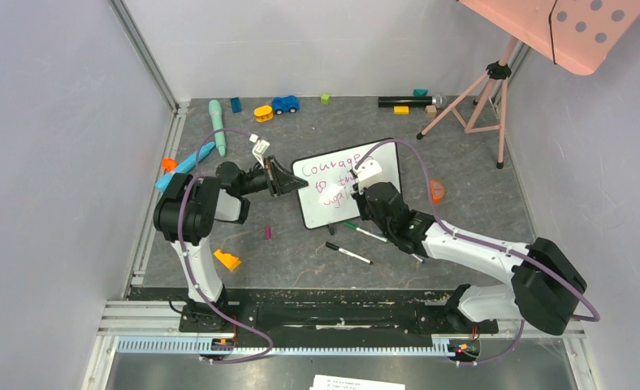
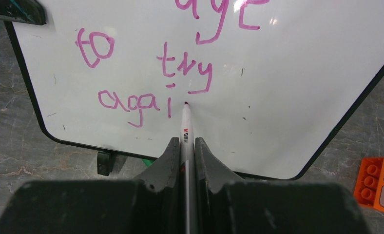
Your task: Write a sentence on the whiteboard
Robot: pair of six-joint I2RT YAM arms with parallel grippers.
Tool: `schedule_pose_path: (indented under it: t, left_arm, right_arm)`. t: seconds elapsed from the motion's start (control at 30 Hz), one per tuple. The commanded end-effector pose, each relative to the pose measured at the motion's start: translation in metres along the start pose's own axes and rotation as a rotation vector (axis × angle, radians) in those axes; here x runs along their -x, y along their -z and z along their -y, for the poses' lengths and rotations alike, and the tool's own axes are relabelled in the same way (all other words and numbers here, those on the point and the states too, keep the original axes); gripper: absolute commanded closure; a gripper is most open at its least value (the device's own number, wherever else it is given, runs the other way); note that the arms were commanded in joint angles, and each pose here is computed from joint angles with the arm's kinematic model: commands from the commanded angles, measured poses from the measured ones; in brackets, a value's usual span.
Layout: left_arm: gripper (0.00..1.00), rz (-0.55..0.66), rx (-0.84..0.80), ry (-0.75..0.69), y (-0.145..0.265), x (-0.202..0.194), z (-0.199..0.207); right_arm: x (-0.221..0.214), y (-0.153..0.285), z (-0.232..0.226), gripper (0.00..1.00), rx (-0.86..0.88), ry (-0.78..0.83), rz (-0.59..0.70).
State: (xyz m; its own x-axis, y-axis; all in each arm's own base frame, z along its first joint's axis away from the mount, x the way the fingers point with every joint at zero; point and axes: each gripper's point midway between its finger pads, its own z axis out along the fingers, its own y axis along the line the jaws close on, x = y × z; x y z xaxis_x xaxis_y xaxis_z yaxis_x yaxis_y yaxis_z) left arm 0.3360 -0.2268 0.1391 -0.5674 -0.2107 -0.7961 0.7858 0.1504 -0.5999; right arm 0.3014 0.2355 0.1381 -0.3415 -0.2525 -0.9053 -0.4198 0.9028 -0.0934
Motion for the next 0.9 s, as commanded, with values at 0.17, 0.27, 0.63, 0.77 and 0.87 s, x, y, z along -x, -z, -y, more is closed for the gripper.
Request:
schedule_pose_path:
  t: [0.17,0.27,0.63,0.77,0.87]
  left_arm:
    - [0.98,0.016,-0.063,-0.120,-0.002,0.019,0.023]
    - [0.98,0.016,-0.063,-0.122,-0.002,0.019,0.023]
    - [0.98,0.015,-0.062,-0.121,-0.002,0.018,0.023]
    - [0.98,0.015,-0.062,-0.121,-0.002,0.018,0.023]
    - [0.98,0.016,-0.063,-0.122,-0.002,0.019,0.024]
  right_arm:
    - [0.019,-0.008,0.000,1.00,-0.009,-0.010,0.037]
    - [0.015,-0.007,0.001,1.00,-0.016,-0.008,0.030]
    - [-0.012,-0.003,0.002,1.00,-0.007,-0.017,-0.019]
    - [-0.014,-0.002,0.001,1.00,-0.002,-0.018,-0.020]
    - [-0.011,-0.003,0.001,1.00,-0.004,-0.017,-0.015]
